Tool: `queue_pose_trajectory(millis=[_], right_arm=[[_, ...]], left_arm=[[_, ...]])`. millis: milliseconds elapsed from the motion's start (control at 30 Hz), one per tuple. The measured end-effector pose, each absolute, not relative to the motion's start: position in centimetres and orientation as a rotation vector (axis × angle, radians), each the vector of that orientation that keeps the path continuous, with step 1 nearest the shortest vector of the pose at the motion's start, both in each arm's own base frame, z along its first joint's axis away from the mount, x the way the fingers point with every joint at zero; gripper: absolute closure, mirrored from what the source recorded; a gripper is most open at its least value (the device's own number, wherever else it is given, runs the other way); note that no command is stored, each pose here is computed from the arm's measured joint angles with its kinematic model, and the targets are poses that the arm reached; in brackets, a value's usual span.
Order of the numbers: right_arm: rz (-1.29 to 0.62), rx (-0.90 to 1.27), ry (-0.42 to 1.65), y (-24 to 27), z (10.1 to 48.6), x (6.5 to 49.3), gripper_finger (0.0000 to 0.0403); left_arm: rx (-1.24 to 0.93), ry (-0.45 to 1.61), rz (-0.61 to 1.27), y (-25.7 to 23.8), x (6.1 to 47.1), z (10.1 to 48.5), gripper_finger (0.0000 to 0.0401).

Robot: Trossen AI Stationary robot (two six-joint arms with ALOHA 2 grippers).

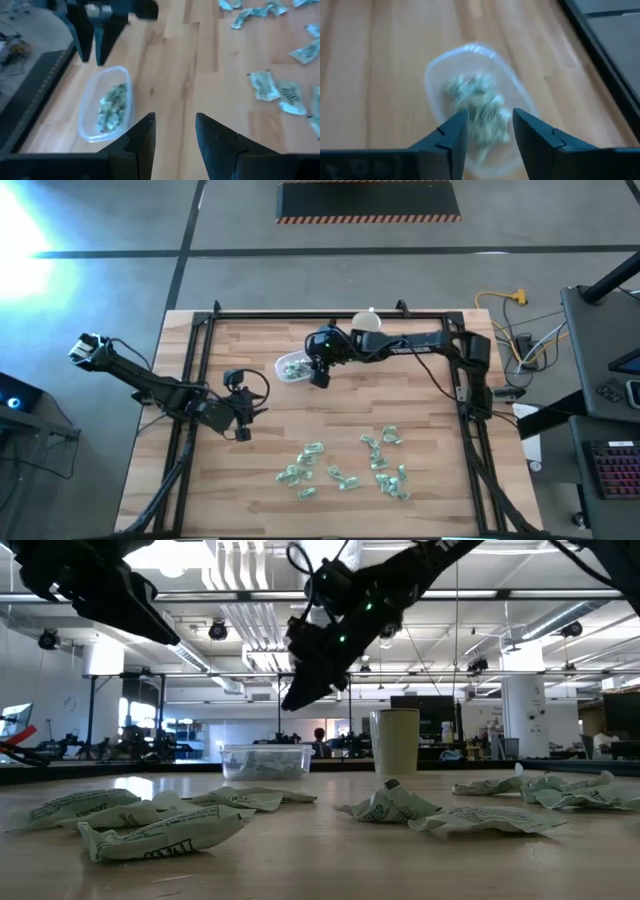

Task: Pick and place Stevia / Truvia into bins
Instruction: Put the stevia packet into the transparent container

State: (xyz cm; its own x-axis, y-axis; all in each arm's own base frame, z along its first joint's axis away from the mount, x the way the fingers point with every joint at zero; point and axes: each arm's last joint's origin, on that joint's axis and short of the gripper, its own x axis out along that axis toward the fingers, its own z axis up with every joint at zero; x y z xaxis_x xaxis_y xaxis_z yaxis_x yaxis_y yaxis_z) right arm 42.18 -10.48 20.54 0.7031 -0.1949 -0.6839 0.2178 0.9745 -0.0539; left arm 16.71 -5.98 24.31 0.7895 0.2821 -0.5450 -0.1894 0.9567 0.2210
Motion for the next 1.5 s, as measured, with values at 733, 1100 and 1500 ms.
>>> queue_pose_trajectory(millis=[733, 1100, 1500], right_arm=[[0.031, -0.027, 0.957, 2.3, 24.3, 31.2, 0.0284], [-0.096, 0.003, 0.958, 4.7, 21.3, 24.2, 0.03], [-0.125, 0.089, 0.845, 4.0, 20.8, 20.4, 0.0319]], left_arm=[[0.085, 0.67, 0.036, -8.9, 21.4, 20.8, 0.0278], [0.104, 0.739, -0.03, -11.5, 23.5, 17.4, 0.0278], [0.112, 0.714, -0.162, -16.6, 23.9, 18.4, 0.0278]])
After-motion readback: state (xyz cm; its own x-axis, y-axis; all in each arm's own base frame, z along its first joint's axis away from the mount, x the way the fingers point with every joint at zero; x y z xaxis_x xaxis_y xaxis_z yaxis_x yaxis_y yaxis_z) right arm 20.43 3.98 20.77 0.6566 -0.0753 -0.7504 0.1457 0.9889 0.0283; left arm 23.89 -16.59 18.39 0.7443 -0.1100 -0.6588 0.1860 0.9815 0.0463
